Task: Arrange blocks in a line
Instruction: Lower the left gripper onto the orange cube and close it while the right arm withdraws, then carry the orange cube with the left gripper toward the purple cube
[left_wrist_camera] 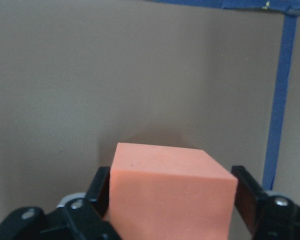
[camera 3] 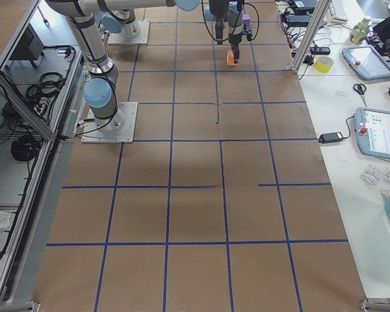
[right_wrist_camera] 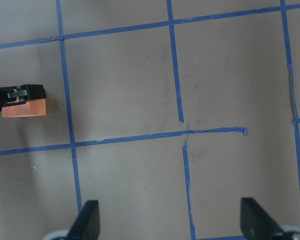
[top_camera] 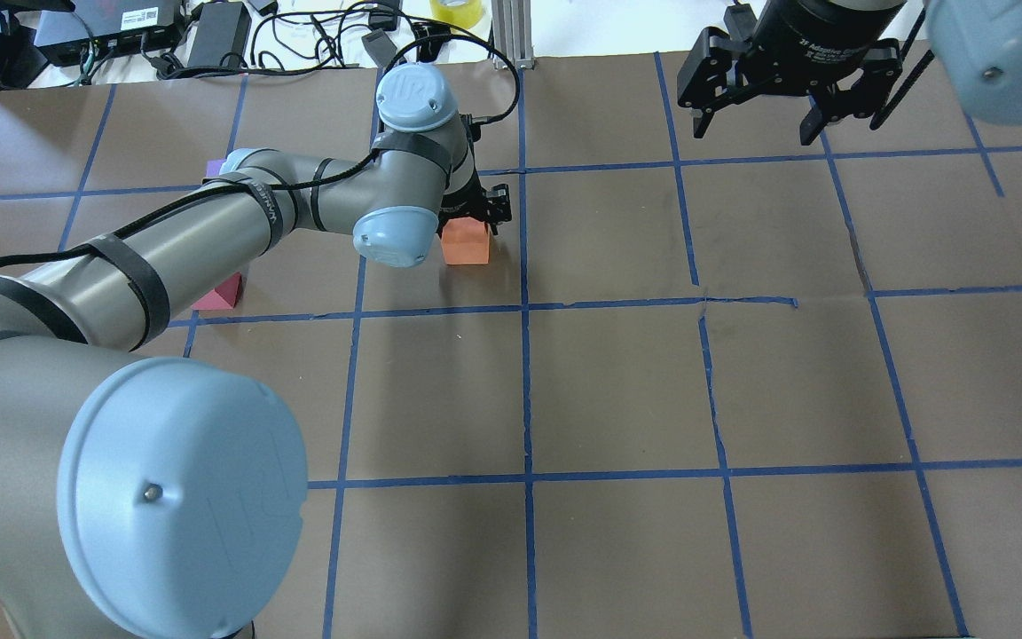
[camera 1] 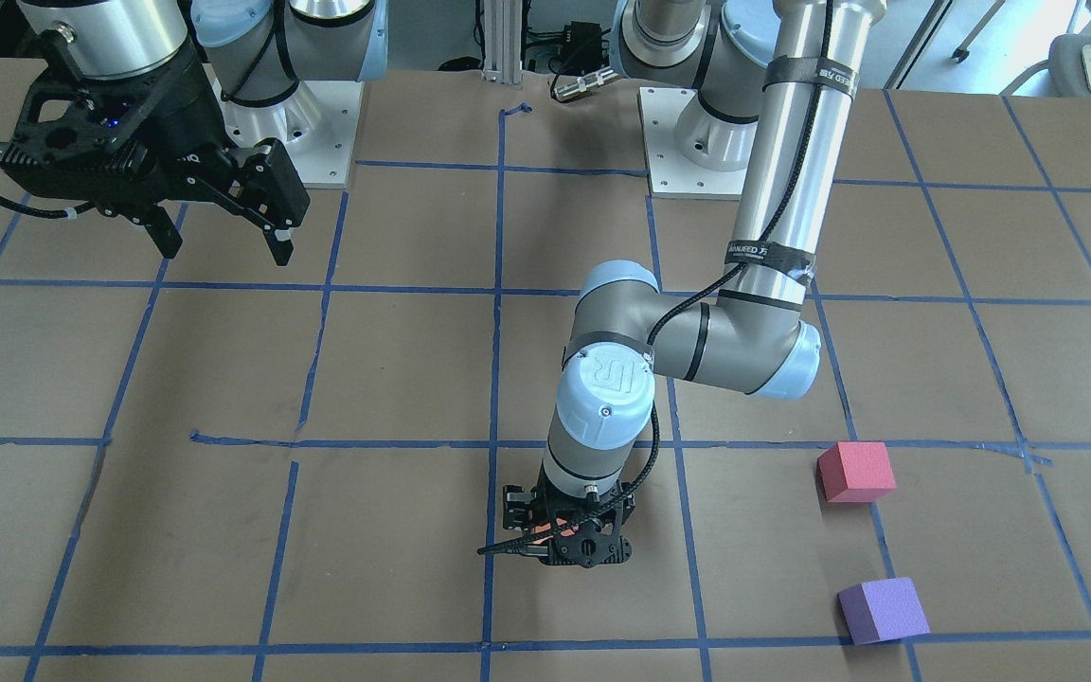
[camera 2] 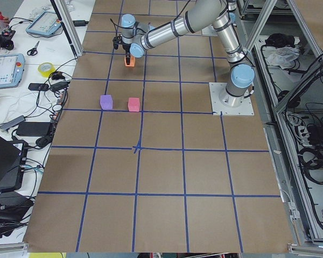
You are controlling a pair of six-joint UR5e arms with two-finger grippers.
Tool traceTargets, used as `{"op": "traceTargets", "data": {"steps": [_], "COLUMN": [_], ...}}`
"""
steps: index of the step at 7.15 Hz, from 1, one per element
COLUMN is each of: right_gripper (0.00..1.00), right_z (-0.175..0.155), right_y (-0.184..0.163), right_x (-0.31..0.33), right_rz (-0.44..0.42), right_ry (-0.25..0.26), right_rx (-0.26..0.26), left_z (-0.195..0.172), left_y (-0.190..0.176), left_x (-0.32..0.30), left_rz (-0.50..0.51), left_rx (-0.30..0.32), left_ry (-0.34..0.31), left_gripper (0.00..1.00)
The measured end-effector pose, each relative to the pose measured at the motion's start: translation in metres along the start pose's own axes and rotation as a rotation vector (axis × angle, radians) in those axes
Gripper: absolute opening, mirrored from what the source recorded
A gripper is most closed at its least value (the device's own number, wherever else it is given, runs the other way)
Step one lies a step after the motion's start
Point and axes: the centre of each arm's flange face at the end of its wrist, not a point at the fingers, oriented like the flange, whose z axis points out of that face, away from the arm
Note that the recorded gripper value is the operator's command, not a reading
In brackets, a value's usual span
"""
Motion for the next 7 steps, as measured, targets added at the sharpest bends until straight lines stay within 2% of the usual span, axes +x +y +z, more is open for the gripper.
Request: {"op": "traceTargets", "data": {"steps": [2, 4, 5, 7], "right_gripper": [1.00, 1.00, 1.00, 1.00], "right_z": [0.001, 0.002, 0.002, 0.002], "right_y": [0.000, 0.001, 0.001, 0.001], "right_x": [0.000, 0.000, 0.000, 0.000], "right_rz": [0.000, 0.000, 0.000, 0.001], "right_ry": [-0.001, -0.002, -0.002, -0.003], "right_rx": [-0.001, -0.004, -0.005, -0.005], "left_z": [-0.014, -0.046, -0.062, -0.090], "left_y": [-0.006, -0.016, -0.027, -0.050], "left_x": [-0.008, -0.029, -0.053, -0.132], "left_rz": [0.038, 0.098, 0.106, 0.043], "left_rx": [0.030, 0.015, 0.018, 0.040], "left_ry": [-0.073, -0.122, -0.134, -0.147], "left_gripper": [0.13, 0.13, 0.13, 0.13]}}
